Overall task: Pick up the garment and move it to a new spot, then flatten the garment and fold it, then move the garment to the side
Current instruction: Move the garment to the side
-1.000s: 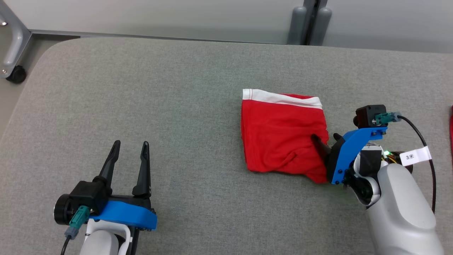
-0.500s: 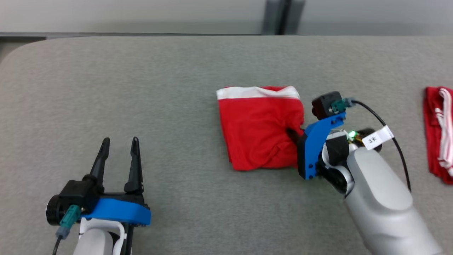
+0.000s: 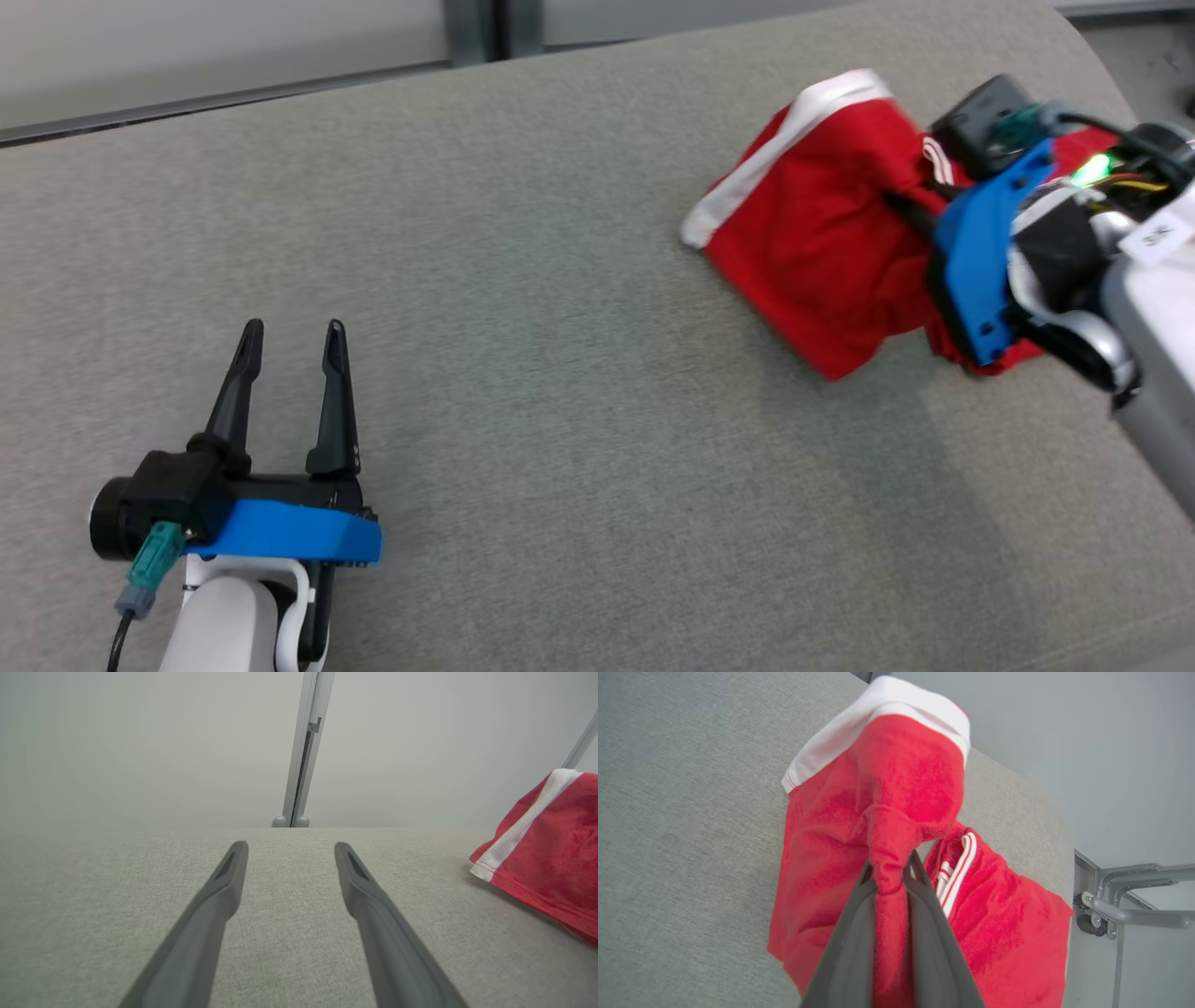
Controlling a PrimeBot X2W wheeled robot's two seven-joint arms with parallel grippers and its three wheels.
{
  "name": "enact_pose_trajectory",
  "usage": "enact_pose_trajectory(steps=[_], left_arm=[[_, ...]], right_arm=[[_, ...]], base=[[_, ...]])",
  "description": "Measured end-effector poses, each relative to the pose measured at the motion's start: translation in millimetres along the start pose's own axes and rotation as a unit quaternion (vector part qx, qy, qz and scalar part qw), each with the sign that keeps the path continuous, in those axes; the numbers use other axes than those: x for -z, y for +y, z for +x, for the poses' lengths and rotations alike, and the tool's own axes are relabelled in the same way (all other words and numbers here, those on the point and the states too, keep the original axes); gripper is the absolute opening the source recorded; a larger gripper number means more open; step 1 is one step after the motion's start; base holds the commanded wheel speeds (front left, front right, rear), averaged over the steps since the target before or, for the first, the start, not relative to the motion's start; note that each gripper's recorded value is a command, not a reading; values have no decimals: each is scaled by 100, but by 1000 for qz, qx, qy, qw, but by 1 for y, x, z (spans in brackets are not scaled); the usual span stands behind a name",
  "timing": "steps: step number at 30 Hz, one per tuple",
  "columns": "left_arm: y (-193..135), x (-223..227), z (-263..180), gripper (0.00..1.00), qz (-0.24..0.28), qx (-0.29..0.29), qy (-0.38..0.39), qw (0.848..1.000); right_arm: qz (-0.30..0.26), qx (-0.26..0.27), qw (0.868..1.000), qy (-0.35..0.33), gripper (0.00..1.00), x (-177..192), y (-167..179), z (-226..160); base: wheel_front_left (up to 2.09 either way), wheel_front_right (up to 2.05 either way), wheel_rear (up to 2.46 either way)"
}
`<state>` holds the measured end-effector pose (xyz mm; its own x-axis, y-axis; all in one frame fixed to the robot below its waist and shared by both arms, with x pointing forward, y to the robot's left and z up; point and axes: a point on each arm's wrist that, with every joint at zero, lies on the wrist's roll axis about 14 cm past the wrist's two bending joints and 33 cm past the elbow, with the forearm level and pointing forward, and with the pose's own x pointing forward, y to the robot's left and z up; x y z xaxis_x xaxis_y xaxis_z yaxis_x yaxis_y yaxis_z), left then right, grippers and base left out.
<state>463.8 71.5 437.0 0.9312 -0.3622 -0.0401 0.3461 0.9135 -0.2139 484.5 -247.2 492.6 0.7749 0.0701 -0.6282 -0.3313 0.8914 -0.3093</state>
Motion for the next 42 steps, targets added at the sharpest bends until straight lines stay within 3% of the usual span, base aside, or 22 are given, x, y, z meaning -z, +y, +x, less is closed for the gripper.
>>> enact_pose_trajectory(steps=[8, 14, 21, 22, 23, 29, 33, 37, 42], left_arm=[[-17, 29, 24, 100, 2, 52, 27, 998], [-11, 40, 34, 100, 11, 63, 38, 997], [5, 46, 37, 100, 21, 56, 49, 997], [7, 47, 37, 100, 22, 55, 51, 997], [9, 46, 37, 100, 23, 53, 51, 997], [11, 24, 28, 100, 36, 41, 33, 998], [10, 1, 8, 100, 32, 22, 12, 999], [12, -17, -22, 100, 28, -7, -1, 1000], [16, -36, -58, 100, 23, -43, -22, 999]], right_arm=[[49, 78, 995, 29, 0, 50, -69, -4], [49, 142, 987, 60, 0, 94, -117, -5], [73, 184, 977, 77, 0, 130, -142, 8], [70, 189, 977, 76, 39, 132, -143, 10], [70, 192, 976, 73, 100, 133, -143, 12], [88, 208, 973, 40, 100, 128, -139, 8], [111, 210, 971, -29, 100, 102, -132, -4], [119, 181, 967, -133, 100, 59, -101, -19], [140, 135, 951, -242, 100, 22, -51, -50]], base=[[0, 0, 0], [0, 0, 0], [0, 0, 0], [0, 0, 0], [0, 0, 0], [0, 0, 0], [0, 0, 0], [0, 0, 0], [0, 0, 0]])
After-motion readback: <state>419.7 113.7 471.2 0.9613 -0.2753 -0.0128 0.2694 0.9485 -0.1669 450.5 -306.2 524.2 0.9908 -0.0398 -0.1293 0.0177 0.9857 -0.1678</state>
